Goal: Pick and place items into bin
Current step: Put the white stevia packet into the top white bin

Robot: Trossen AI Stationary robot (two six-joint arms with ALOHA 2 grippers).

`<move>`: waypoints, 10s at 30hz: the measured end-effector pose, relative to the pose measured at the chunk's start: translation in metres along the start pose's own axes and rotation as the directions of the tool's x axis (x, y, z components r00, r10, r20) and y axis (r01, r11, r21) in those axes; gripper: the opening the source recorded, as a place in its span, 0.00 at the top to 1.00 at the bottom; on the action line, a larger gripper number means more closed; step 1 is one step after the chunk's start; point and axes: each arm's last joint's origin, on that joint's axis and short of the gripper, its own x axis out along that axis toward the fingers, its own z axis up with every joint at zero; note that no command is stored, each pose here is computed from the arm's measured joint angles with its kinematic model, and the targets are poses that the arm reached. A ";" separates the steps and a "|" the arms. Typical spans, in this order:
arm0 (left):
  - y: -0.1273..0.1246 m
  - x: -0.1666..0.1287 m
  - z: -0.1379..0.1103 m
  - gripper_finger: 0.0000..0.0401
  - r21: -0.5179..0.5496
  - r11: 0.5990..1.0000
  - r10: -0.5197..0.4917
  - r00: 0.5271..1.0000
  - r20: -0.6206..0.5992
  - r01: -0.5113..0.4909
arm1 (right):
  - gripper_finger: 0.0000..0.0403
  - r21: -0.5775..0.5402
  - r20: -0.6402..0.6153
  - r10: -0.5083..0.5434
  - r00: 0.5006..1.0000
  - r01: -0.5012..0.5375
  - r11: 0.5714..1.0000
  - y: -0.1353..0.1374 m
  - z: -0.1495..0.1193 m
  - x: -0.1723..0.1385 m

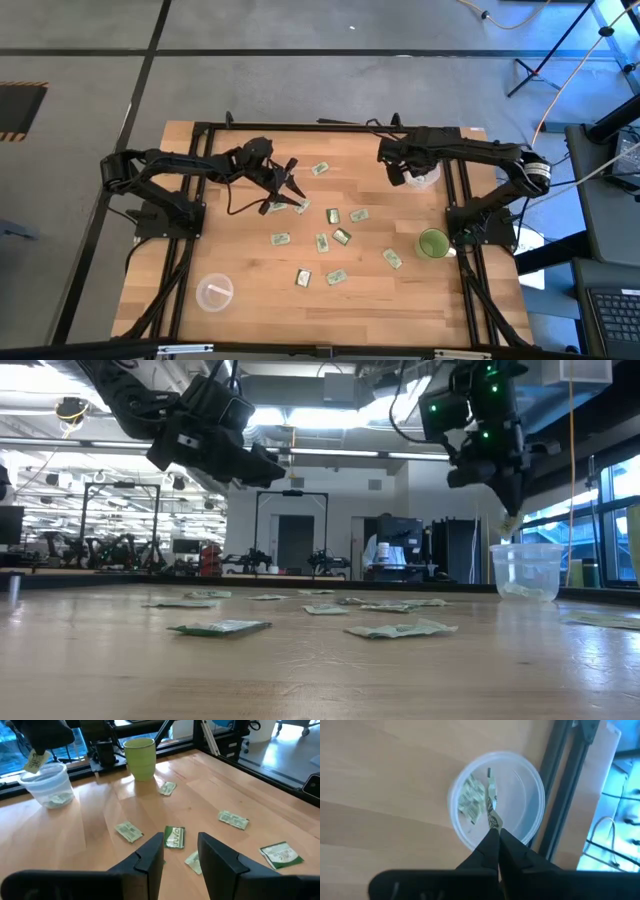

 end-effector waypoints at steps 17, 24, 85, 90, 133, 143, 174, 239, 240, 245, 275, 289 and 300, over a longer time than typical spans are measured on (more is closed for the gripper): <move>0.000 0.000 0.000 0.72 0.000 1.000 0.000 1.000 0.000 0.000 | 0.99 -0.045 -0.098 -0.105 0.990 0.101 0.994 -0.004 -0.018 0.049; 0.000 0.000 -0.001 0.72 0.000 1.000 0.000 1.000 0.000 0.000 | 0.98 -0.041 -0.088 -0.099 0.991 0.096 0.995 -0.003 -0.017 0.050; -0.002 0.000 -0.004 0.72 -0.040 0.999 -0.013 0.999 -0.030 0.012 | 0.74 -0.467 0.178 0.664 0.726 -0.531 0.707 0.106 -0.088 0.035; -0.002 0.000 -0.004 0.72 -0.040 0.999 -0.013 0.999 -0.030 0.012 | 0.74 -0.500 0.173 0.657 0.734 -0.510 0.700 0.108 -0.090 0.041; -0.002 0.000 -0.005 0.72 -0.046 0.999 -0.015 0.999 -0.035 0.013 | 1.00 -0.538 0.158 0.505 0.849 -0.355 0.765 0.078 -0.065 -0.045; -0.002 0.000 -0.005 0.71 -0.047 0.999 -0.016 0.999 -0.036 0.014 | 1.00 -0.215 0.219 0.341 0.914 -0.296 0.931 -0.018 -0.056 -0.064; -0.002 0.000 -0.005 0.72 -0.048 0.999 -0.016 0.999 -0.037 0.015 | 0.98 0.012 0.093 0.139 0.986 -0.141 0.990 -0.040 -0.044 0.050; 0.000 0.000 -0.007 0.74 -0.018 0.996 0.081 0.993 -0.087 -0.083 | 0.77 -0.451 -0.162 0.384 0.909 -0.414 0.791 0.136 -0.180 0.019; 0.000 0.000 -0.007 0.74 -0.018 0.996 0.081 0.993 -0.087 -0.083 | 0.77 -0.451 -0.162 0.383 0.909 -0.414 0.791 0.138 -0.181 0.022; 0.000 0.000 -0.007 0.74 -0.018 0.996 0.081 0.993 -0.087 -0.083 | 0.77 -0.452 -0.209 0.358 0.910 -0.415 0.790 0.147 -0.183 0.031; 0.000 0.000 -0.007 0.74 -0.021 0.996 0.080 0.993 -0.087 -0.082 | 0.99 -0.626 -0.088 0.370 0.925 -0.341 0.702 0.160 -0.154 -0.030; 0.000 0.000 -0.007 0.75 -0.051 0.995 0.078 0.993 -0.092 -0.083 | 0.99 -0.688 -0.016 0.287 0.958 -0.219 0.692 0.113 -0.065 -0.087; 0.000 0.000 -0.008 0.75 -0.056 0.995 0.074 0.992 -0.099 -0.080 | 0.99 -0.390 0.076 0.373 0.925 -0.317 0.865 0.019 -0.020 -0.087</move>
